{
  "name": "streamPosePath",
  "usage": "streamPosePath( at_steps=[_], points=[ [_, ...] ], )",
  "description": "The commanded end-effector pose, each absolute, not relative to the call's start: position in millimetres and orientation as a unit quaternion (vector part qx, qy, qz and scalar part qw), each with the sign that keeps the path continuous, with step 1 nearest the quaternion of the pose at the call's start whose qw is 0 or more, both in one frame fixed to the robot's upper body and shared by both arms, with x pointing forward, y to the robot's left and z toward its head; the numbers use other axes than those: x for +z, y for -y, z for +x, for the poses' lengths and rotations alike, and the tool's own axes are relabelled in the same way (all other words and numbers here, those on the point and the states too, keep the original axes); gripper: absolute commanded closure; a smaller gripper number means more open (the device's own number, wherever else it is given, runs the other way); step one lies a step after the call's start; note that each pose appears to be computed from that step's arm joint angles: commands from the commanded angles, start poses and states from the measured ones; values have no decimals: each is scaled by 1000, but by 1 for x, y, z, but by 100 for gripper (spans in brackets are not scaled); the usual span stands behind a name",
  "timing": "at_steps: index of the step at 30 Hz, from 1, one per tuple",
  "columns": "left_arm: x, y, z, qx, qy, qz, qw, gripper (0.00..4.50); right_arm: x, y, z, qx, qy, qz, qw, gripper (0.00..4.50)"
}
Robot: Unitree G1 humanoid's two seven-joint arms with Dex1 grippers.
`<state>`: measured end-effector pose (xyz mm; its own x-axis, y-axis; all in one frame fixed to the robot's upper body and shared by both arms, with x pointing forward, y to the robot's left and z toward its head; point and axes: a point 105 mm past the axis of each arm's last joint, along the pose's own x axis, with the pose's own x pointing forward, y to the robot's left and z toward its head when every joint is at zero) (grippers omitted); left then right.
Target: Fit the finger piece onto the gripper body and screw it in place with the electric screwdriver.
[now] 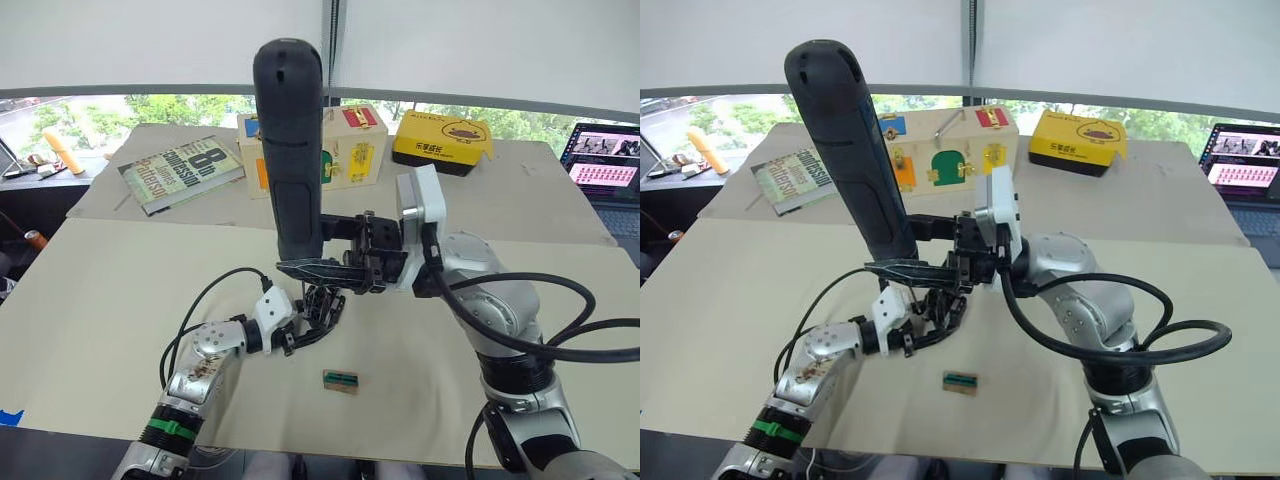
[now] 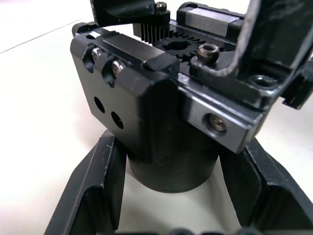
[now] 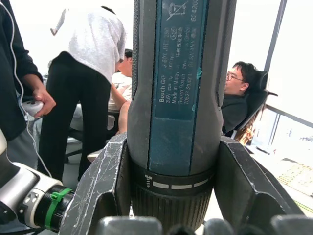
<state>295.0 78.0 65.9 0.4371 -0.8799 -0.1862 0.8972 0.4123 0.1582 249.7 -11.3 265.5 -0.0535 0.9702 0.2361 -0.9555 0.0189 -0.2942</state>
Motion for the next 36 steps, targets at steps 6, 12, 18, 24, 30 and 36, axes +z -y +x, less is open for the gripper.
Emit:
streamPosePath(
  at_steps=[6, 12, 18, 24, 30, 36],
  points=[
    [35, -76, 280, -543, -104, 102, 827, 223, 271, 8, 245, 700, 230, -27, 675, 257],
    [35, -77, 280, -542, -106, 101, 827, 223, 266, 5, 248, 702, 226, -36, 674, 257],
    [33, -78, 279, -541, -109, 100, 828, 223, 263, 4, 248, 705, 221, -42, 672, 257],
    [32, -78, 279, -541, -111, 99, 828, 223, 260, 4, 247, 707, 218, -48, 672, 257],
    [32, -78, 279, -542, -111, 98, 827, 223, 258, 4, 248, 706, 216, -47, 673, 257],
    [32, -78, 279, -542, -111, 98, 827, 223, 255, 4, 249, 704, 215, -46, 676, 257]
  ],
)
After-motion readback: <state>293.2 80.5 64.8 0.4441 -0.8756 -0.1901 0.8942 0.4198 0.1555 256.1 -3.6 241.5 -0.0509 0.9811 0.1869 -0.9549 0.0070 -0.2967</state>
